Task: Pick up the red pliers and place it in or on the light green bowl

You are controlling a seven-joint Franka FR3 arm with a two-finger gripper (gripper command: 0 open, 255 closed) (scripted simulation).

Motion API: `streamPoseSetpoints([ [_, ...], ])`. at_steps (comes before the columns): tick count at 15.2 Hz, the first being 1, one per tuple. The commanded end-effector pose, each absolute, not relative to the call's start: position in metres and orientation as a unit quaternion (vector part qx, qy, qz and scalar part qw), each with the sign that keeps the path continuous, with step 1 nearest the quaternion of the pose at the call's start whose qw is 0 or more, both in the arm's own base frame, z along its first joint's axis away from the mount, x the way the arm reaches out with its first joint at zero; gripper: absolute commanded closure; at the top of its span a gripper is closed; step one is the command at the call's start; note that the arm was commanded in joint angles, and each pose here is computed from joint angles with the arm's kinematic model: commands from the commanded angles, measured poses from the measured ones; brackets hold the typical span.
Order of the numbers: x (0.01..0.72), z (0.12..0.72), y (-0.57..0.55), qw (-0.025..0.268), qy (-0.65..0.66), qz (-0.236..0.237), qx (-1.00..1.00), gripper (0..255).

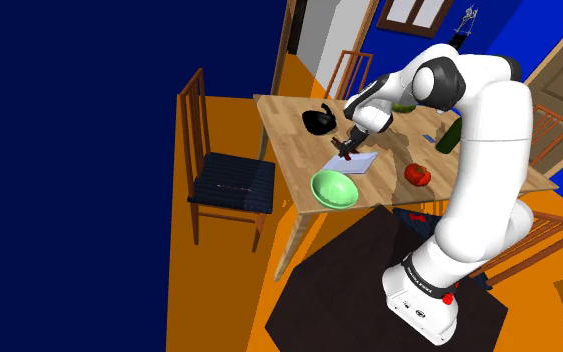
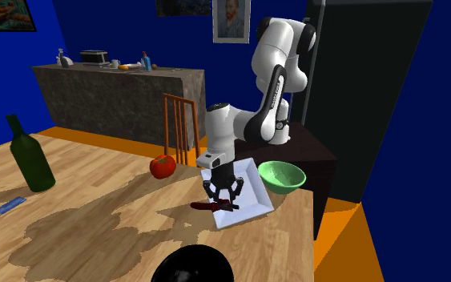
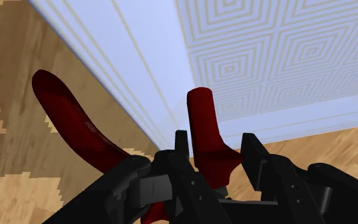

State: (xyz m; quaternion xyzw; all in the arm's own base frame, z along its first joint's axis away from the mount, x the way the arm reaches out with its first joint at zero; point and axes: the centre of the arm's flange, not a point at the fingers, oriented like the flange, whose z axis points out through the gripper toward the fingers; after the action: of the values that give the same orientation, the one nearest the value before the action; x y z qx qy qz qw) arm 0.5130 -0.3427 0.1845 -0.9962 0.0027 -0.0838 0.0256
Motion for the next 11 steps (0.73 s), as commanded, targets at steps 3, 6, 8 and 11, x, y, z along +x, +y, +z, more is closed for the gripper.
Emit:
streamPoseSetpoints([
  [3,0.513,0.184,-0.342,0.026,0.002,-0.084,-0.996,255],
  [6,0.513,0.184,-0.342,0.026,0.002,-0.084,-0.996,255],
  [8,0.513,0.195,-0.342,0.026,0.002,-0.084,-0.996,255],
  [11,0.513,0.211,-0.342,0.026,0.002,-0.084,-0.996,255],
])
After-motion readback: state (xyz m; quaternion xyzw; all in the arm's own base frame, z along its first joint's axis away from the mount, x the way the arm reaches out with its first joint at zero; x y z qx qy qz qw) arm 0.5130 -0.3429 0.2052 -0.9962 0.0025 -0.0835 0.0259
